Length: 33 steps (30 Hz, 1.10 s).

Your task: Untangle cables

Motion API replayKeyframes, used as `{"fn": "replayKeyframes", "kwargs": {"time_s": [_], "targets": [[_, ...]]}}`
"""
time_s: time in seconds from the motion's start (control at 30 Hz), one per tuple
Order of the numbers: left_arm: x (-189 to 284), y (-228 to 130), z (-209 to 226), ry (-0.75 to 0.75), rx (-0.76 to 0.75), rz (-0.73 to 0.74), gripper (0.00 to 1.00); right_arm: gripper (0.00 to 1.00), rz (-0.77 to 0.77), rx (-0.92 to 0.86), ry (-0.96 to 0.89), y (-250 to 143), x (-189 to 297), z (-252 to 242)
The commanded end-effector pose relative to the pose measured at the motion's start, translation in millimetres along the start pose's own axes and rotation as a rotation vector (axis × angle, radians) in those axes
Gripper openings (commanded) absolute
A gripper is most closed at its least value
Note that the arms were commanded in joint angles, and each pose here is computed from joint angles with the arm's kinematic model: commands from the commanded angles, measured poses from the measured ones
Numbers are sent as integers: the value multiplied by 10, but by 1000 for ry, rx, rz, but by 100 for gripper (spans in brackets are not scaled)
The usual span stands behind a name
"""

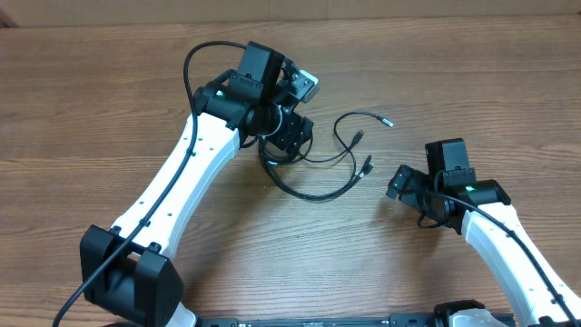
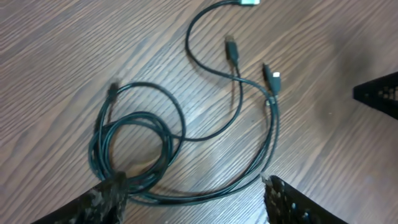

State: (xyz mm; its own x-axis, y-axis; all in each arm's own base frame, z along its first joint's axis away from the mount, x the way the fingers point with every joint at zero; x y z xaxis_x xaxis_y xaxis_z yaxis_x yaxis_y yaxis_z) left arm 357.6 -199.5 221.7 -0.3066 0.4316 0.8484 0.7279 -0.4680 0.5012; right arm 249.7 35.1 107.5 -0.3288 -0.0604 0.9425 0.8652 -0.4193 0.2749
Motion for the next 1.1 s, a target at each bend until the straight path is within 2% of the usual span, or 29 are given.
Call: {"fn": "replayKeyframes", "kwargs": {"time_s": [0.0,0.17,0.37,0.57,0.77,1.07], "targets": [[15,-23,73,64,5,14,70,98,7,15,6,-1,-13,5],[-76,-146,100,72,54,62,70,98,7,15,6,-1,-13,5],[-205,-267,270,189,183,113,71,98,7,15,6,-1,-13,5],[-461,-283,400,203,263,128,70,98,7,15,6,-1,-13,5],[-750,-158,618,228,271,61,63,98,8,16,5,-2,-13,4],[-1112,-133,850,273,275,30,62,98,18,15,-1,-23,-13,-9]]}}
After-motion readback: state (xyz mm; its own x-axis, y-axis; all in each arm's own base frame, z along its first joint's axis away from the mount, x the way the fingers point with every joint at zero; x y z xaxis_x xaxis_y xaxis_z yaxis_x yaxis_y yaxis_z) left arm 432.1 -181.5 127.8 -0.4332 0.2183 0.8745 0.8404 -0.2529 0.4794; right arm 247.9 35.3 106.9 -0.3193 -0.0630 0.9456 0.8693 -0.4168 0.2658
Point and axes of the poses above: each gripper's point midway between its finger pads, its own x axis back along the fingers, its own z axis along the line the jaws close on, y = z × x, the point moved 5 cm from there along x, back along the fingers, and after that the axes turned 3 degrees about x, right-handed, at the moved point
